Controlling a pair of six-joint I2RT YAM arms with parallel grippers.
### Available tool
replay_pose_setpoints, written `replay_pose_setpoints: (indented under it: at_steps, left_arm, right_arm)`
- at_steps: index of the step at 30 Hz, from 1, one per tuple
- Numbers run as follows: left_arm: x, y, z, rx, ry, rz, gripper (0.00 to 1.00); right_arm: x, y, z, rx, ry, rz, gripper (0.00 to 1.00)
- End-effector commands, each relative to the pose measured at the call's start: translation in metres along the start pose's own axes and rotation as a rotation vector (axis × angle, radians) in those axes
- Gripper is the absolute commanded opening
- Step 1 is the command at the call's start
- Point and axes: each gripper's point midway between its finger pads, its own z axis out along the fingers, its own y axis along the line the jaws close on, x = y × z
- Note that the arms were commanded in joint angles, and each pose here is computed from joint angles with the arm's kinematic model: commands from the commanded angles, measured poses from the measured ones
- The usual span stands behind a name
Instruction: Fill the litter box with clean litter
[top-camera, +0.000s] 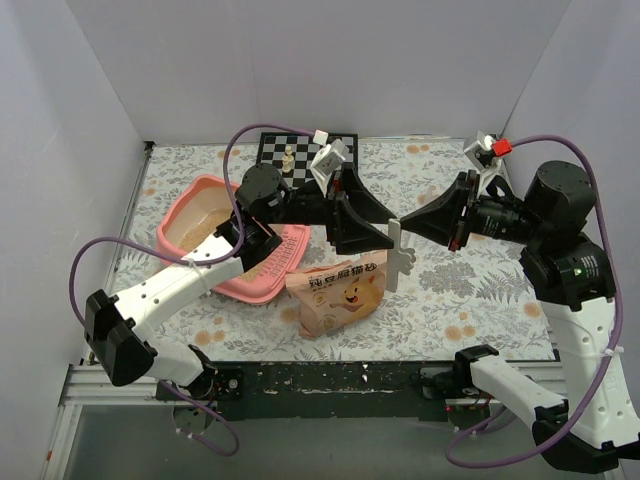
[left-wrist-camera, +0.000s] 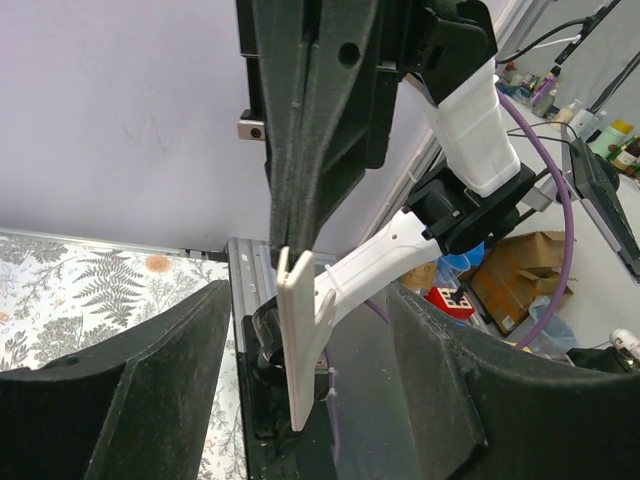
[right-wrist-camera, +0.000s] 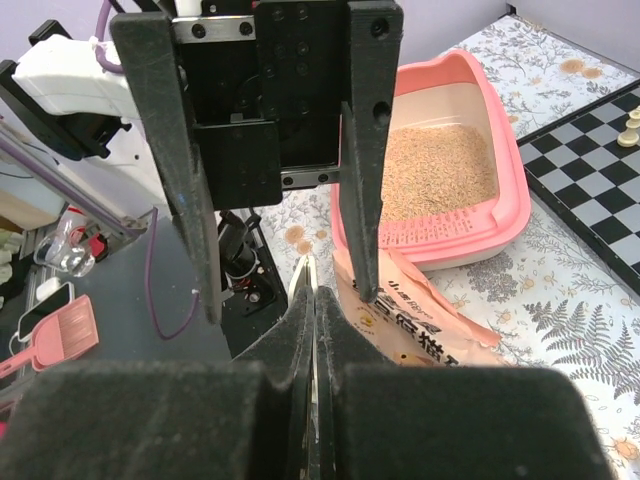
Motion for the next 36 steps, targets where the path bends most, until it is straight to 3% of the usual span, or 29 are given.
replay_pose_setpoints:
  at_steps: [1, 6, 13, 17, 18, 19, 20, 21, 23, 29, 36]
  left_arm:
    - [-0.012, -0.010, 0.001, 0.047, -0.025, 0.024, 0.62]
    - [-0.007, -0.008, 0.001, 0.051, -0.016, 0.016, 0.55]
    - [-0.004, -0.004, 0.003, 0.057, -0.001, 0.017, 0.14]
    - [-0.004, -0.003, 0.003, 0.052, -0.005, 0.020, 0.00]
    - [-0.005, -0.003, 0.003, 0.050, -0.007, 0.023, 0.00]
    - [-0.007, -0.003, 0.003, 0.042, -0.014, 0.030, 0.00]
    - [-0.008, -0.003, 0.002, 0.032, -0.018, 0.037, 0.00]
    - [-0.011, -0.003, 0.001, 0.016, -0.026, 0.044, 0.00]
    - [-0.013, 0.001, -0.002, -0.025, -0.031, 0.050, 0.00]
    - [-0.014, 0.013, -0.020, -0.112, -0.039, 0.032, 0.00]
    - [-0.025, 0.014, -0.045, -0.135, -0.091, 0.021, 0.00]
  right_arm:
    - [-0.015, 0.003, 0.005, -0.039, -0.043, -0.029, 0.01]
    - [-0.021, 0.003, 0.007, -0.054, -0.060, -0.034, 0.01]
    - [-0.023, 0.003, 0.007, -0.054, -0.071, -0.038, 0.01]
    - [-0.020, 0.003, 0.007, -0.051, -0.060, -0.029, 0.01]
    - [-0.021, 0.002, 0.006, -0.038, -0.061, -0.031, 0.01]
    - [-0.022, -0.001, 0.005, -0.005, -0.063, -0.032, 0.09]
    - [-0.020, -0.004, 0.003, 0.021, -0.056, -0.025, 0.26]
    - [-0.021, -0.007, 0.001, 0.051, -0.057, -0.030, 0.37]
    - [-0.018, -0.017, -0.005, 0.141, -0.053, -0.023, 0.48]
    - [-0.009, -0.024, -0.029, 0.312, -0.080, -0.054, 0.59]
    - [0.020, 0.002, -0.029, 0.172, -0.031, -0.031, 0.62]
